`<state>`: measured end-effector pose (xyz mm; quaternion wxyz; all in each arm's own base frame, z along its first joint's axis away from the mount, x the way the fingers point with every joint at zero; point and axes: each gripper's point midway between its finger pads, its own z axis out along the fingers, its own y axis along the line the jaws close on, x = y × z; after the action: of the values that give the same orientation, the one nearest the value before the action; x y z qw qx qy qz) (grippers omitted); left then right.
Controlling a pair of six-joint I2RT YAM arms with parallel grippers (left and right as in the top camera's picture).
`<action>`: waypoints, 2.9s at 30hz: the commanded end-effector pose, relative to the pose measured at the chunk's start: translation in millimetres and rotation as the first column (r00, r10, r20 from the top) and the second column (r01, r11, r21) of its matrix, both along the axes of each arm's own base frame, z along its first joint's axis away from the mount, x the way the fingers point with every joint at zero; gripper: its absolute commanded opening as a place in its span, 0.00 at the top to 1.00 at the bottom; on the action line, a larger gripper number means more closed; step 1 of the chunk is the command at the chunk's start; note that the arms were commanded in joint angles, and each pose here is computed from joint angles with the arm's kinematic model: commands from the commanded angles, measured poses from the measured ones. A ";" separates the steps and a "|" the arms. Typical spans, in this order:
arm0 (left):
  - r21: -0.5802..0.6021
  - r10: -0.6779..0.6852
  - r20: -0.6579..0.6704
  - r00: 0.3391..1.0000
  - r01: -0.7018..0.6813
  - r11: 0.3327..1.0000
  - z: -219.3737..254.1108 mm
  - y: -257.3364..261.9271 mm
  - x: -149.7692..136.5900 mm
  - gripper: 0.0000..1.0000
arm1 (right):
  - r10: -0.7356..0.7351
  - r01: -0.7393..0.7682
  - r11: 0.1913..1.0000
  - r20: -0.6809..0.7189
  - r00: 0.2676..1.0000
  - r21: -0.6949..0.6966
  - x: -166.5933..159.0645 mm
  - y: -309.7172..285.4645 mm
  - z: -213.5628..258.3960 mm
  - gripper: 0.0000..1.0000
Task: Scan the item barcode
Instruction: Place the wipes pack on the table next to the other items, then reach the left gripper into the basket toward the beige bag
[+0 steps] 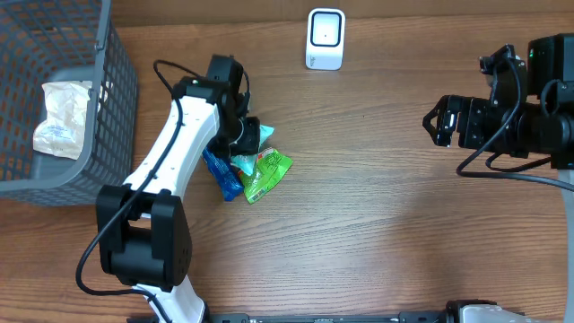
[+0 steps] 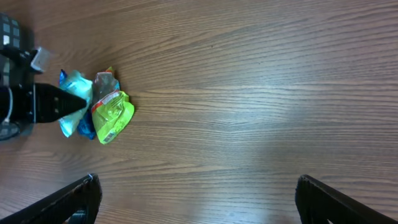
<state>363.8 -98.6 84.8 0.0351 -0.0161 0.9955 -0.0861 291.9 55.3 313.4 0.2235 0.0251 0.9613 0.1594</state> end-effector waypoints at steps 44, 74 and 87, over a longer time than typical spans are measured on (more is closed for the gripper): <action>0.150 0.599 0.523 0.607 -0.757 0.636 207.8 403.6 27.4 0.00 | -0.001 0.001 1.000 -0.004 1.000 -0.007 -1.6 -0.6 -0.3 0.00; 0.292 0.563 0.121 0.818 -0.571 0.767 -65.9 417.0 85.7 0.00 | -0.004 0.003 1.000 -0.109 0.994 -0.007 7.7 -0.3 -24.7 0.01; 0.298 0.524 0.051 0.850 -0.513 0.805 -73.0 384.2 88.7 0.96 | -0.004 0.003 1.000 -0.107 0.994 -0.008 9.9 -0.3 -25.2 0.01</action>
<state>450.0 308.9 38.5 0.0733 -0.2999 0.9455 0.1034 302.6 55.4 284.9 0.1651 0.0357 0.9732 0.1560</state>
